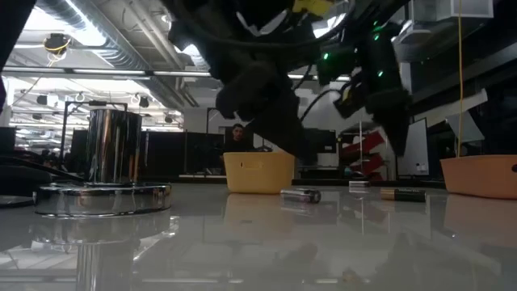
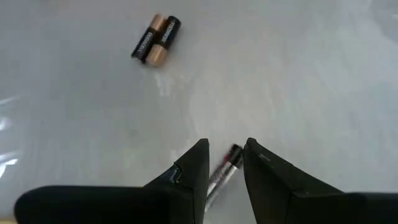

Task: Sort batteries
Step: Put the silver battery into the orange bin

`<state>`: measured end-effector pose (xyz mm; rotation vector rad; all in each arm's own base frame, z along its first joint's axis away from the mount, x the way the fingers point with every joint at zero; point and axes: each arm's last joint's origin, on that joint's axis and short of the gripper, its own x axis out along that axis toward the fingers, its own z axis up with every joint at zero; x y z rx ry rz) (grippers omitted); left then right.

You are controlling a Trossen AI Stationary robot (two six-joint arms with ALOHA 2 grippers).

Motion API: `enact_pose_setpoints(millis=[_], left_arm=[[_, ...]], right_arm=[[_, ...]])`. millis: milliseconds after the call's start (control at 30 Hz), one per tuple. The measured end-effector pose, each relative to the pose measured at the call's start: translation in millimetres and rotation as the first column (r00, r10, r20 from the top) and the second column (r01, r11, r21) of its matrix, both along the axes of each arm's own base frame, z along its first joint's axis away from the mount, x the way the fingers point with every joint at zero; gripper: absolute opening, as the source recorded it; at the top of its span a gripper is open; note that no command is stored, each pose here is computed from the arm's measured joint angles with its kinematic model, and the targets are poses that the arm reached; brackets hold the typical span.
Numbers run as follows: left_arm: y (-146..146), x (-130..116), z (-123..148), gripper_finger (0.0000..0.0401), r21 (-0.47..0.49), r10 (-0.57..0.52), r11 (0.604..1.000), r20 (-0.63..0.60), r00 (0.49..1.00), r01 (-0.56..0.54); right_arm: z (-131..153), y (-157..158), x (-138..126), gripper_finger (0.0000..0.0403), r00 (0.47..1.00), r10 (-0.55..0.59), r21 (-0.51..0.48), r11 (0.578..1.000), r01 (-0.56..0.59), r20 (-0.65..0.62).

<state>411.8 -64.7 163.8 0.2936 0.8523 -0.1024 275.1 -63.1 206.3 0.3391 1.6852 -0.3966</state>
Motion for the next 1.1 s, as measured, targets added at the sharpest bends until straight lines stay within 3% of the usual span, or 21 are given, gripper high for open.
enact_pose_setpoints(millis=[167, 367, 567, 800, 900, 1100], left_arm=[[7, -3, -5, 0.0088, -0.095, -0.068, 0.994, -0.105, 0.992, 0.058], [7, -5, -10, 0.0088, -0.081, -0.106, 0.992, -0.145, 0.984, 0.095], [8, -12, -26, 0.0105, -0.100, -0.118, 0.991, -0.271, 0.955, 0.094], [6, -11, -32, 0.0125, -0.094, -0.116, 0.991, -0.277, 0.954, 0.093], [6, -11, -32, 0.0109, -0.084, -0.090, 0.994, -0.273, 0.958, 0.069], [5, -8, -32, 0.0042, -0.105, -0.043, 0.994, -0.242, 0.969, 0.018]], right_arm=[[28, 20, -15, 0.0065, 0.997, 0.068, -0.010, 0.998, -0.067, 0.040], [61, 42, -34, 0.0065, 0.982, 0.064, -0.045, 0.997, -0.057, 0.176], [85, 64, -53, 0.0065, 0.955, 0.063, -0.049, 0.997, -0.051, 0.290], [100, 87, -68, 0.0065, 0.927, 0.047, -0.044, 0.998, -0.033, 0.372], [101, 96, -73, 0.0065, 0.928, 0.054, -0.106, 0.994, -0.015, 0.370], [101, 113, -84, 0.0065, 0.938, 0.123, -0.198, 0.978, -0.060, 0.325]])
